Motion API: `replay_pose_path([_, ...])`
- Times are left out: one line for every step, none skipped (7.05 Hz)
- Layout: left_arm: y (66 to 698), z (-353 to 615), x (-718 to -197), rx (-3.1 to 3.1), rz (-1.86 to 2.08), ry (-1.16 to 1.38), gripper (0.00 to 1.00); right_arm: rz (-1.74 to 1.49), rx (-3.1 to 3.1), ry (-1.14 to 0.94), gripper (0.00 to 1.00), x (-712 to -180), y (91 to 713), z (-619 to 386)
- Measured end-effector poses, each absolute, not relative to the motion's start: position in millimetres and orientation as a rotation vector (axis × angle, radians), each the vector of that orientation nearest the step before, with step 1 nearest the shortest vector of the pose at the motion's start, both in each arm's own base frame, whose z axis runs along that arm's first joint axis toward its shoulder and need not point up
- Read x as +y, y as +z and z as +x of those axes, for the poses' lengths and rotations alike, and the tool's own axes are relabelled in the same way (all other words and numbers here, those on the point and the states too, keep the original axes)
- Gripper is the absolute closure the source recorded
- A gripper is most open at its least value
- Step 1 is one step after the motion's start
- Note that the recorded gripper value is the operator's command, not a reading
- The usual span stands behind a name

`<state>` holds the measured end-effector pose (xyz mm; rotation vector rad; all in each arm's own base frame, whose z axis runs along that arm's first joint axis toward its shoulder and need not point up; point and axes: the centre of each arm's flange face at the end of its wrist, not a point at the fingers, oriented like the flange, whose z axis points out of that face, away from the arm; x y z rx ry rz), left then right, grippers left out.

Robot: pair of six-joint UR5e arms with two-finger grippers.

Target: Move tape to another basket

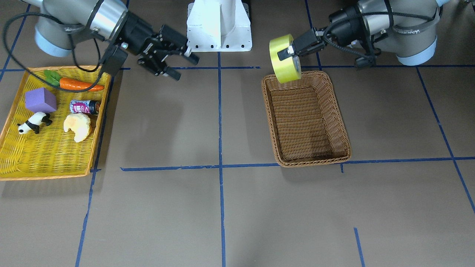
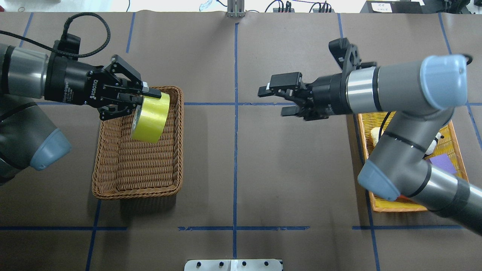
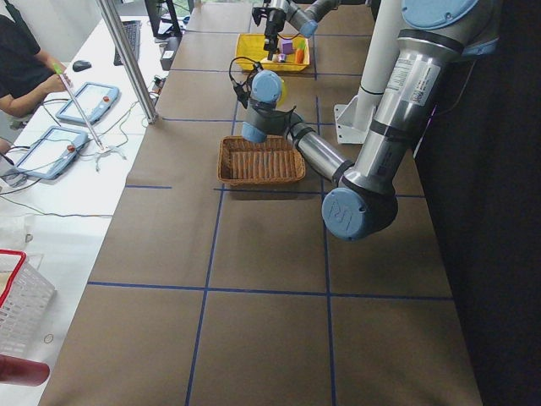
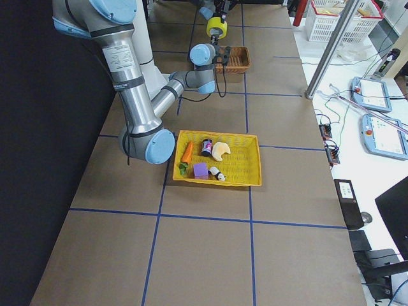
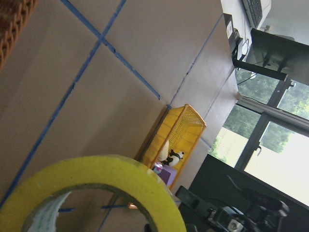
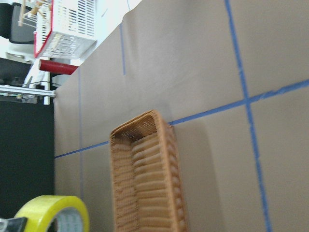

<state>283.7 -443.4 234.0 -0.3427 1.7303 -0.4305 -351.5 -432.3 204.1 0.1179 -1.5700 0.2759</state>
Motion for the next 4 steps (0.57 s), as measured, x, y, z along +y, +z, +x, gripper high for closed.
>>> replay_pose_path([241.1,292.3,-452.6,1.644,-0.282,-0.414,1.00,0.166,-1.421,0.247,0.00,-451.5,216.9,-343.3])
replay_pose_path([249.5,301.4,-460.5,1.560,-0.230,-0.390,1.00,0.200,-1.271,0.202,0.00,-467.8,232.0,-336.2])
replay_pose_path([259.2,310.6,-467.3,1.478,-0.177,-0.350,1.00,0.224,-1.121,0.137,0.00,-483.9,250.3,-326.7])
replay_pose_path([271.7,318.6,-473.2,1.398,-0.121,-0.310,1.00,0.237,-0.991,0.066,0.00,-499.2,268.6,-312.4])
